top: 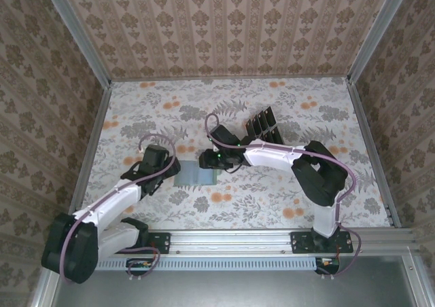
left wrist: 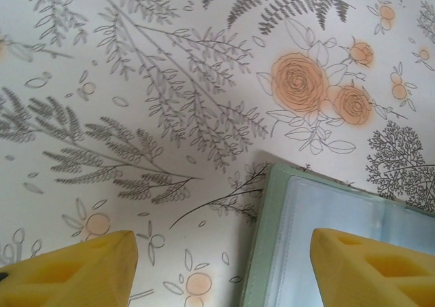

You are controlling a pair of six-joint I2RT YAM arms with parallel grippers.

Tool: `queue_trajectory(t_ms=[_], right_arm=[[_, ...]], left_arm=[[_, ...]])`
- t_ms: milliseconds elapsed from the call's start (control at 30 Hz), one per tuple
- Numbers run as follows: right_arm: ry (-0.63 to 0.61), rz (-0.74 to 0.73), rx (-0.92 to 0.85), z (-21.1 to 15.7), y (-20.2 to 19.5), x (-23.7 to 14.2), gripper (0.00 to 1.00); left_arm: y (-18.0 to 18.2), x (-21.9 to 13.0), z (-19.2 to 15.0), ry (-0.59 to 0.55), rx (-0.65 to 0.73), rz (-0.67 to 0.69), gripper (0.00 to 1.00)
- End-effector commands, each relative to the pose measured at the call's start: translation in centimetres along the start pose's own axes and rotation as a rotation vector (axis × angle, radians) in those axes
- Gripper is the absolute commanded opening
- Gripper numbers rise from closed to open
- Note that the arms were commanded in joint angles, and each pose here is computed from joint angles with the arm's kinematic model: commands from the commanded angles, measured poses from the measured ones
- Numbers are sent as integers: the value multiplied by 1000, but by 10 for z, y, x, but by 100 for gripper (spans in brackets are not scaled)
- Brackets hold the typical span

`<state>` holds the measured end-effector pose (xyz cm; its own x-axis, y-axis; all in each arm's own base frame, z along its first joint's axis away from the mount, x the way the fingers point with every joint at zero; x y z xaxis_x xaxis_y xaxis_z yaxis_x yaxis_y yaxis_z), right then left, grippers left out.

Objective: Put the credit cards into the card holder

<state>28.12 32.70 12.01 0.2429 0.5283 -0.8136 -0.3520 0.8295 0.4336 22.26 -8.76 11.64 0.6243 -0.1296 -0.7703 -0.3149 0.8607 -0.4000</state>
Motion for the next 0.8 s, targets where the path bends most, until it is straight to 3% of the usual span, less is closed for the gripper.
queue_trajectory(t_ms=[0, 300, 767], right_arm=[[-14, -44, -39, -8, -2, -14, 48], [-6, 1, -69, -13, 13, -10, 47], [20, 46, -80, -27, 30, 14, 46]], left_arm=[[-16, 1, 5, 15, 67, -45, 71], [-30, 14, -7, 64, 138, -33, 72], [-23, 27, -20, 92, 148, 62, 71]])
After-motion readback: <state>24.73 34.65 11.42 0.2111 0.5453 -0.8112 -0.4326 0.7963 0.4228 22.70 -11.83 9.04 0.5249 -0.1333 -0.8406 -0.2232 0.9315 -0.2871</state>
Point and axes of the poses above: each hand's point on the last joint's axis, 136 mm out from that joint toward the fingers, its own x axis out along the fingers, its own y axis along the line the jaws close on, z = x × y, the point moved 7 cm from there along -x, back along the fingers, and after that the axes turned 11 degrees about -x, right-handed, at the moved point
